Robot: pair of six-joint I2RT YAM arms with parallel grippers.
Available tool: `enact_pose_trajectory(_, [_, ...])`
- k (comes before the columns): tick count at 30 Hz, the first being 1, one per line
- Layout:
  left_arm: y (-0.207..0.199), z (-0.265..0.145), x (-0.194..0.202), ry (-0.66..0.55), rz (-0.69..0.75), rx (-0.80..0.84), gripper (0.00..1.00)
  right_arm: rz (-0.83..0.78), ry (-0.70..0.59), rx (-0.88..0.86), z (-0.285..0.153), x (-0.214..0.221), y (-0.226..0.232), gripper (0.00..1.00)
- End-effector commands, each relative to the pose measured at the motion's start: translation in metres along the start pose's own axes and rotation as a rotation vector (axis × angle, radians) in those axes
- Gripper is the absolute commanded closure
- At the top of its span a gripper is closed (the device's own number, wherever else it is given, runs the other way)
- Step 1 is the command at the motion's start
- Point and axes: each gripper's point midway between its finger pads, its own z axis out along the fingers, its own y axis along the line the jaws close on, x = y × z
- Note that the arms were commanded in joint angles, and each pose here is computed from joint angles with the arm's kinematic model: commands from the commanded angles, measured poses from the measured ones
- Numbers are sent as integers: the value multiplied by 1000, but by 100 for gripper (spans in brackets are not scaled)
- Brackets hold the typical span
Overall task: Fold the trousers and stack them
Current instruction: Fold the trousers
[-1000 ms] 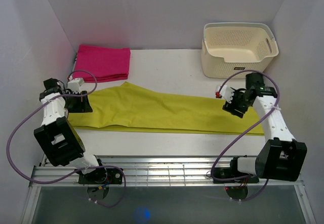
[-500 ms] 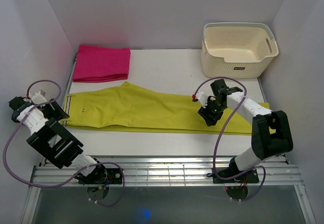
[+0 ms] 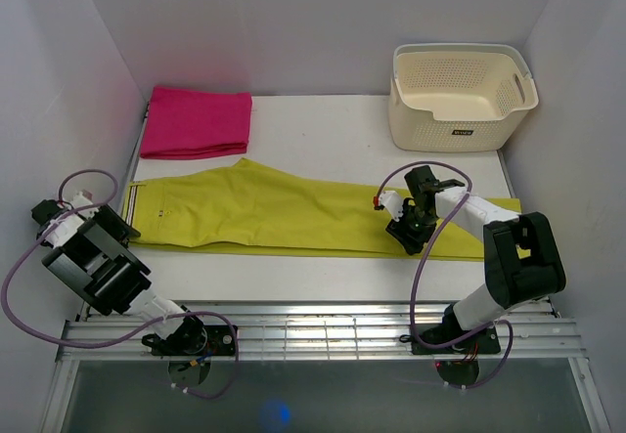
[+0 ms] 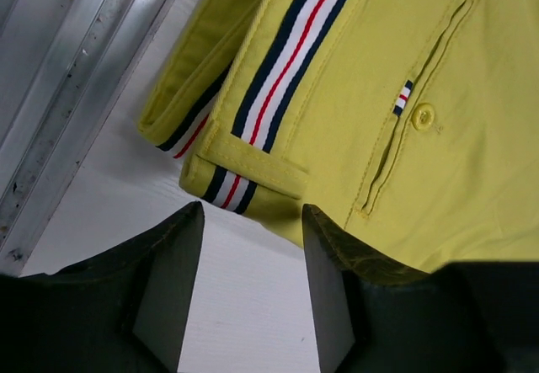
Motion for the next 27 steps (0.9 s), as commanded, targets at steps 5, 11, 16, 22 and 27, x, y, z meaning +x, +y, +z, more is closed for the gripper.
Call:
enact_pose_trajectory(5, [4, 9, -27, -94, -1, 5, 63, -31, 118, 75, 16, 31, -12, 46])
enact_pose_trajectory(11, [12, -5, -45, -160, 113, -68, 94, -42, 155, 102, 18, 41, -15, 47])
enact_pose_trajectory(16, [20, -19, -55, -252, 233, -148, 100, -66, 191, 109, 19, 51, -15, 49])
enact_pose_trajectory(22, [52, 0, -42, -188, 318, -248, 97, -95, 223, 117, 16, 63, -15, 50])
enact_pose_trajectory(27, [38, 0, -24, -124, 392, -164, 59, -112, 211, 81, 9, 60, -9, 52])
